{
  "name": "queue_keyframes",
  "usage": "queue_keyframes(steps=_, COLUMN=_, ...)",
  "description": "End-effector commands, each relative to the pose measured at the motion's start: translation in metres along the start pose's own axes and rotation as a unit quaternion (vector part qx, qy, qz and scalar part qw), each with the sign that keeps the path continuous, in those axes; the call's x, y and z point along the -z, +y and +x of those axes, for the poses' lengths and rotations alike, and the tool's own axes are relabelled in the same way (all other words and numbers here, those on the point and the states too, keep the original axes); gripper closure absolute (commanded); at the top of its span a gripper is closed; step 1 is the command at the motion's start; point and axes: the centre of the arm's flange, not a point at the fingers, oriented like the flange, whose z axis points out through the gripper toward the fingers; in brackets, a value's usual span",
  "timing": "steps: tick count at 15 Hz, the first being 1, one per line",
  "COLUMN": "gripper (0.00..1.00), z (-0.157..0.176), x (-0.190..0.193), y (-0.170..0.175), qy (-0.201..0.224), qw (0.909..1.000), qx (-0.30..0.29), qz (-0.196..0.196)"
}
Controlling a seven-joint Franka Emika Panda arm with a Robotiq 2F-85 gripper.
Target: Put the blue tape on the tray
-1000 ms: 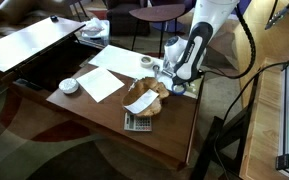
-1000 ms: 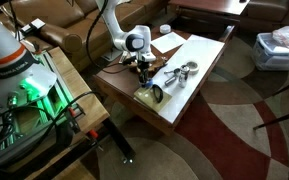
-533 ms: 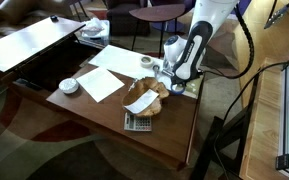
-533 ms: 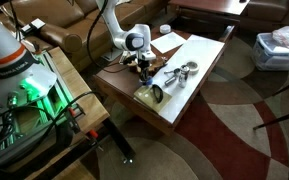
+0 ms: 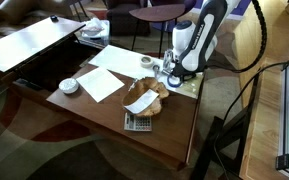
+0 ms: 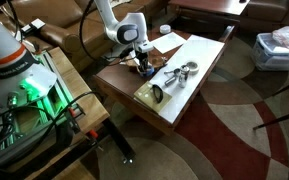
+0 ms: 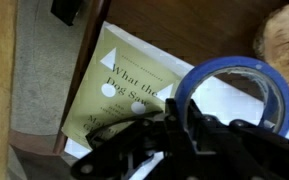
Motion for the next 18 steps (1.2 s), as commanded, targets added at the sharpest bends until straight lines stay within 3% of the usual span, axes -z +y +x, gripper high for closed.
queue_keyframes(steps=1, gripper=0.97, z=-0.016, x=0.009, y=-0.010, qy=-0.039, qw=0.9951, qx=0.046, qz=0.078)
queue_keyframes(steps=4, gripper=0.97, z=-0.019, x=0.007, y=-0.042, qy=-0.050, qw=0.9848, qx=0.075, qz=0.149)
queue_keyframes(steps=7, gripper=0.97, z=-0.013, x=0.006, y=-0.067, qy=-0.065, qw=0.9788, qx=0.080, qz=0.177)
queue_keyframes(steps=16, gripper=0.97, z=0.008, x=-0.040, y=-0.118, qy=-0.096, qw=0.9822, qx=0.071, qz=0.145)
queue_keyframes(steps=17, gripper=0.61, z=0.007, x=-0.042, y=-0.118, qy=-0.102, qw=0.9821, qx=0.072, qz=0.141)
queue_keyframes(steps=18, gripper=0.60, z=0.006, x=-0.039, y=-0.115, qy=-0.106, qw=0.9817, qx=0.075, qz=0.139)
